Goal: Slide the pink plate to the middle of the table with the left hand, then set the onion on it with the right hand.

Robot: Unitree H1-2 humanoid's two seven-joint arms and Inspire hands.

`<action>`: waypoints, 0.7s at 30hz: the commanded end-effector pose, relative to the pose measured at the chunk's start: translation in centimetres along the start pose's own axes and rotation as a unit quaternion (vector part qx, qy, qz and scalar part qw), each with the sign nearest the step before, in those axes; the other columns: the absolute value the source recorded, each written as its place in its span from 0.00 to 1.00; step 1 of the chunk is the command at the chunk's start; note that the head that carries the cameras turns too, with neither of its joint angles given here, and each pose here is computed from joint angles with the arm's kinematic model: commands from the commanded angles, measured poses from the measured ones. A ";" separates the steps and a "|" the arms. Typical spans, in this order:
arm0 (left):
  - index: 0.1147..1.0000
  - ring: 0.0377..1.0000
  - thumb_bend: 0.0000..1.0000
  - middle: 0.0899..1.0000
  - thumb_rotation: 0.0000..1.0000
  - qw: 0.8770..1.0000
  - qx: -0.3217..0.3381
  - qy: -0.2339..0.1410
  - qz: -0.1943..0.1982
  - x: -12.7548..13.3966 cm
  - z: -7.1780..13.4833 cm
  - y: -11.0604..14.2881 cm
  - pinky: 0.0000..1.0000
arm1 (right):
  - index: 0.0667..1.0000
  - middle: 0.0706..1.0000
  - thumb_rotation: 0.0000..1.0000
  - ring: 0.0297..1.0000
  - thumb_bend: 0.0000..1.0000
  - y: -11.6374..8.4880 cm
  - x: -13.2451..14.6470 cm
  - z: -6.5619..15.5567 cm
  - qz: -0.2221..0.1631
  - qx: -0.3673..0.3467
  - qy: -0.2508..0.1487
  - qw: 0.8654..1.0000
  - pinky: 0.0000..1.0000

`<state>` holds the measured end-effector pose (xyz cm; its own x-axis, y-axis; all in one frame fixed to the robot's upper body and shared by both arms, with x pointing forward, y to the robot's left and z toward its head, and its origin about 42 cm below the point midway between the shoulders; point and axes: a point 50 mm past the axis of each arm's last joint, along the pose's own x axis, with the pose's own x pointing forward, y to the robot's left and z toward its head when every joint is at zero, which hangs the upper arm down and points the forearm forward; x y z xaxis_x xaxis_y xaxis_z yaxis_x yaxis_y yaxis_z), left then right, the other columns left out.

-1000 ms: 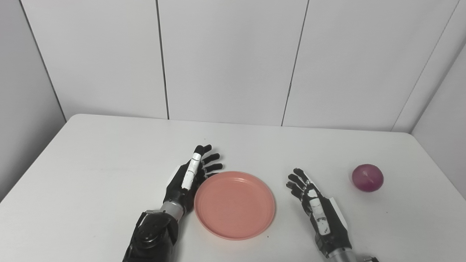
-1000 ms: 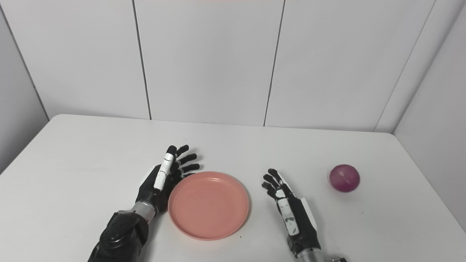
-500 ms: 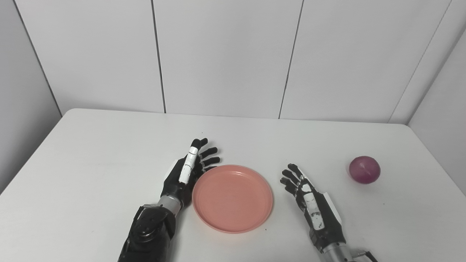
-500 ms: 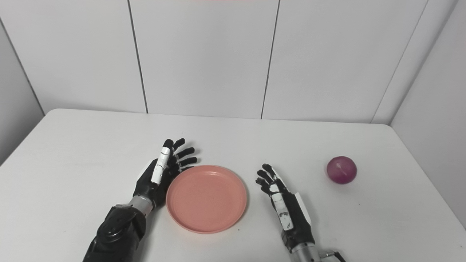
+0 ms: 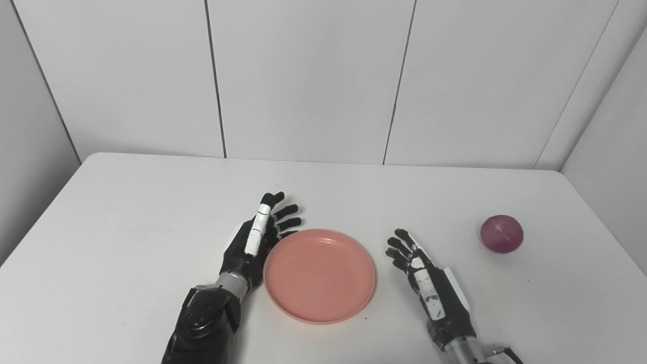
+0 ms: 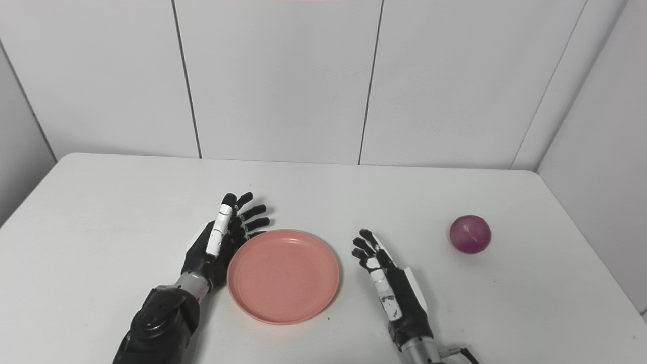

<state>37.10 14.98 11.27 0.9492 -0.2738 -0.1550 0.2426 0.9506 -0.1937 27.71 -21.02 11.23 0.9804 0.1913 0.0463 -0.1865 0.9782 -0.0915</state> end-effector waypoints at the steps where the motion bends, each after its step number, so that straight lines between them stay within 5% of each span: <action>1: 0.90 0.82 0.73 0.85 0.93 0.998 0.000 0.066 0.020 -0.8 -3.1 1.9 0.79 | 0.92 0.89 0.99 0.88 0.93 -0.1 0.4 1.9 -0.006 -0.025 -0.052 0.998 0.92; 10: 0.91 0.82 0.72 0.86 0.93 0.998 0.008 0.066 0.020 -0.4 -3.2 4.2 0.81 | 0.93 0.87 1.00 0.87 0.90 -1.4 1.8 7.4 -0.052 -0.064 -0.131 0.988 0.87; 21: 0.92 0.82 0.74 0.84 0.92 0.998 0.005 0.065 0.023 0.2 -3.3 4.8 0.81 | 0.87 0.79 0.90 0.81 0.94 -7.9 4.1 11.6 -0.149 -0.301 -0.177 0.925 0.82</action>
<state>39.34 18.02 10.73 0.9545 -0.2666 -0.1340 0.2445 0.9562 -0.1607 31.50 -26.53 21.41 0.9212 0.0367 0.3874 0.1957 0.8166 -0.5430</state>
